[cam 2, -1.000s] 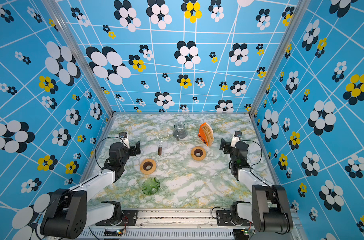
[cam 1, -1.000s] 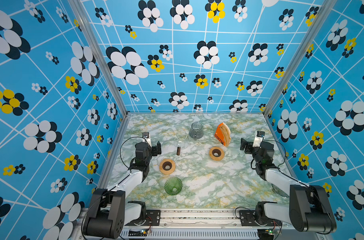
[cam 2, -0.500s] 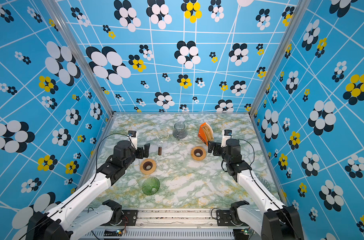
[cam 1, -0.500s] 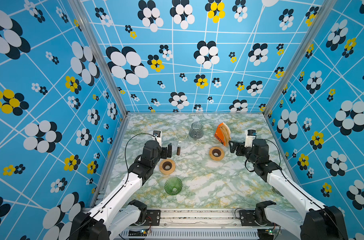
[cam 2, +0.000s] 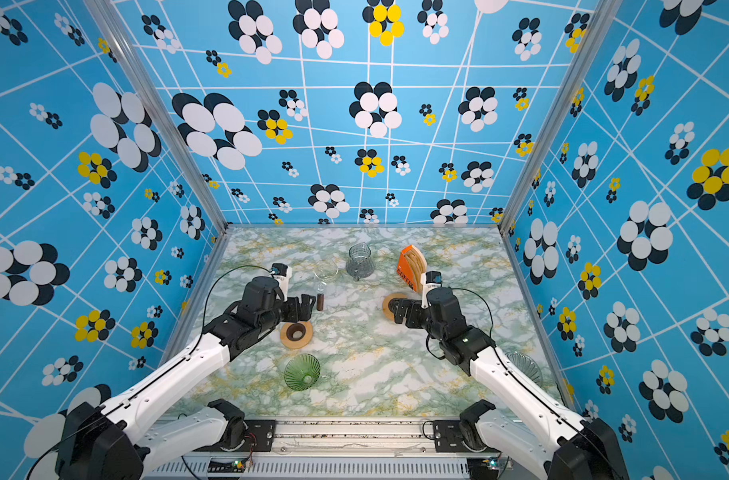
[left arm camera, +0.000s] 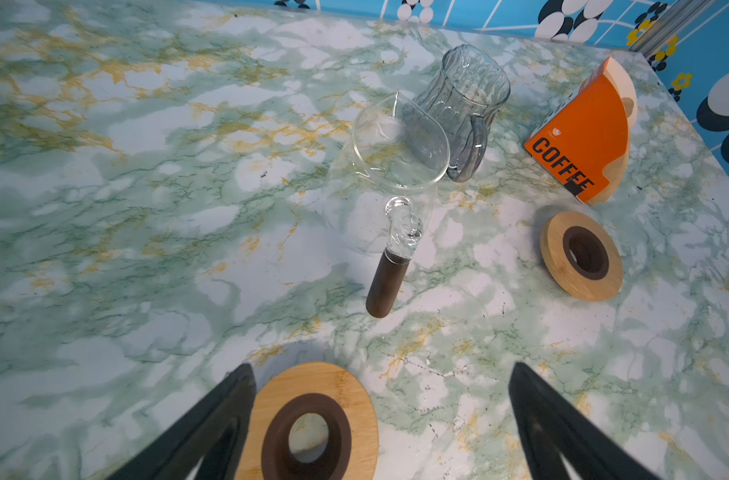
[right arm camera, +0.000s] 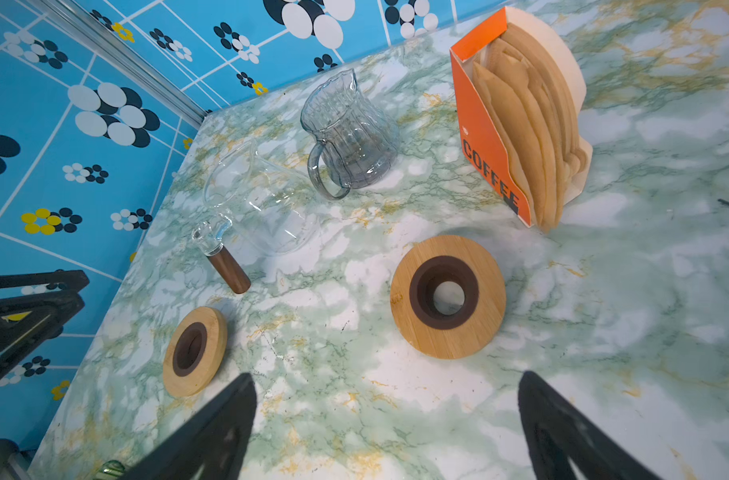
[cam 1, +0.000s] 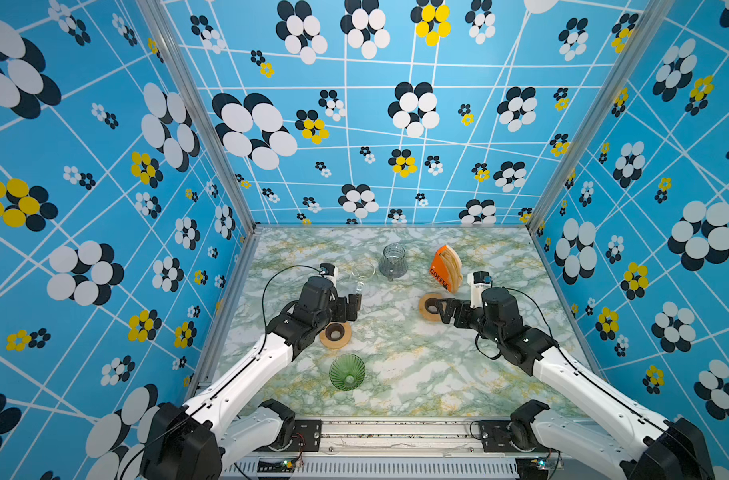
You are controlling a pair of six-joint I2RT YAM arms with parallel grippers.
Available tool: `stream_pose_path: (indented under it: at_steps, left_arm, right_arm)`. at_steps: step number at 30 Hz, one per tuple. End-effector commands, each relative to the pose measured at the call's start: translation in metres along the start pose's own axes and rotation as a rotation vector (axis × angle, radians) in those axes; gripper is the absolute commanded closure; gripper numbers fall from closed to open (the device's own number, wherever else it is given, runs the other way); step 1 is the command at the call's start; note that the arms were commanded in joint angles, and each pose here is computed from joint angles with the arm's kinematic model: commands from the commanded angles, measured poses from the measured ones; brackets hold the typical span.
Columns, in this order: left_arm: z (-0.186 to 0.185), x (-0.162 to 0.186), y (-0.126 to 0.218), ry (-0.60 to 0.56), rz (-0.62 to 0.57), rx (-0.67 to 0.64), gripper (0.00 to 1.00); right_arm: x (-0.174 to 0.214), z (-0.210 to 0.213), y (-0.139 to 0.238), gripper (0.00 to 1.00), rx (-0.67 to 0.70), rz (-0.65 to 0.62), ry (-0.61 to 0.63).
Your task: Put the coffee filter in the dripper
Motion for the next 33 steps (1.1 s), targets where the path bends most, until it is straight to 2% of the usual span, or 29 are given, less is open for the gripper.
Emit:
stream_pose_path:
  at_steps: [1,5,9,15,22,30,33]
  left_arm:
    - [-0.015,-0.009,-0.004,0.012,0.021,0.041,0.07]
    - [-0.023,-0.013,-0.017,0.003,0.055,0.065,0.11]
    - [-0.029,-0.017,-0.03,-0.027,0.079,0.059,0.21]
    - [-0.031,-0.024,-0.05,-0.088,0.1,-0.028,0.33]
    - [-0.028,-0.024,-0.076,-0.136,0.161,-0.114,0.38]
    - [-0.026,-0.019,-0.098,-0.155,0.2,-0.157,0.43]
    - [-0.026,-0.02,-0.104,-0.161,0.204,-0.165,0.47]
  right_arm:
    - [-0.004,0.003,0.003,0.01,0.027,-0.002,-0.008]
    - [-0.004,0.004,0.004,0.01,0.033,-0.004,0.002]
    - [-0.002,0.003,0.006,0.01,0.039,-0.006,0.003]
    - [-0.002,0.001,0.012,0.01,0.051,-0.014,0.005]
    - [-0.002,-0.001,0.019,0.01,0.065,-0.021,0.006]
    - [0.002,0.0,0.015,0.01,0.04,0.002,0.017]
    - [0.003,0.0,0.014,0.01,0.04,0.005,0.018]
Point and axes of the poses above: each gripper's point midway between its finger pads, its own y axis back along the fingers, its own z axis along the line the jaws close on, x = y × z, the point moved 8 cm from there along y, back along the fingers, and after that the axes turned 8 degrees about y, right-handed, at the moved point
